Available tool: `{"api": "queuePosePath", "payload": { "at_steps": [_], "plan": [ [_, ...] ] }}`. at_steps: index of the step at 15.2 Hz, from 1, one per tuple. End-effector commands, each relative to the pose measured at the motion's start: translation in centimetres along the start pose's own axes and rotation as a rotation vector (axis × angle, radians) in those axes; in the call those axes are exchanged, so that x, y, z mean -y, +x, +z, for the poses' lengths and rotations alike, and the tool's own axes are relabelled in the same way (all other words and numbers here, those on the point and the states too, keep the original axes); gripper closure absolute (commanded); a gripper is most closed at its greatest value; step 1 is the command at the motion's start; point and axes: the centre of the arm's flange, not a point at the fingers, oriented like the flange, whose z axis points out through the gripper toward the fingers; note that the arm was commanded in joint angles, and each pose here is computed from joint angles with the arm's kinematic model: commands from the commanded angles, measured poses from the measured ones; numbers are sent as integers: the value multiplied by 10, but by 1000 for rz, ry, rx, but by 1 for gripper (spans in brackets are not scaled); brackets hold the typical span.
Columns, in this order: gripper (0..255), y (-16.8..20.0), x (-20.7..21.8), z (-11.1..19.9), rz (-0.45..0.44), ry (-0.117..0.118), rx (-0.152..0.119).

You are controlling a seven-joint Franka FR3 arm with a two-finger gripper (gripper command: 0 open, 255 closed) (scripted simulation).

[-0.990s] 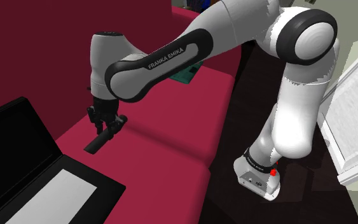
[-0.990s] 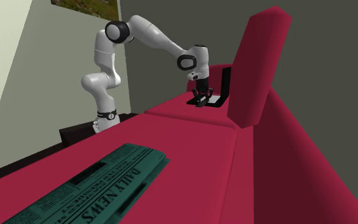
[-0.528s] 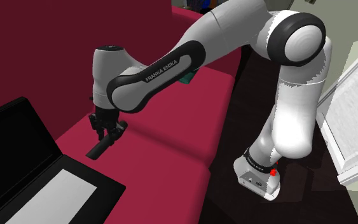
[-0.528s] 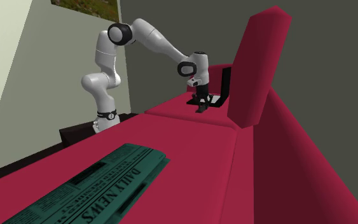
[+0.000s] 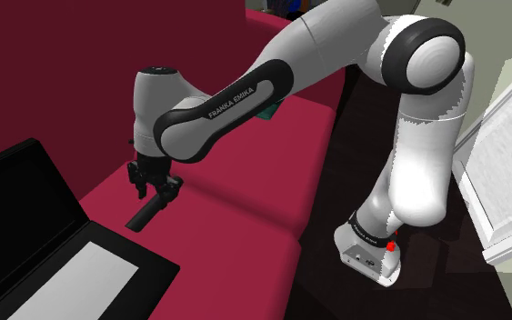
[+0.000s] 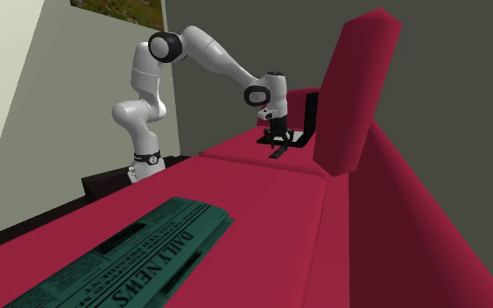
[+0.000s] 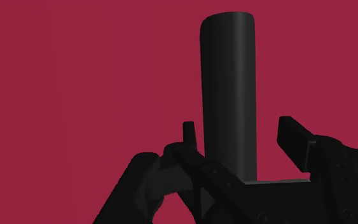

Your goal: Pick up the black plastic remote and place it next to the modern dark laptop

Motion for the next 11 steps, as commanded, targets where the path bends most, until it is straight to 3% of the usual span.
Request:
{"api": "queuePosePath", "payload": {
  "at_steps": [1,5,9,11],
  "plan": [
    [0,0,0,0,0,0,0],
    [0,0,0,0,0,0,0],
    [0,0,0,-50,0,0,0],
    [0,0,0,-50,0,0,0]
  ]
}}
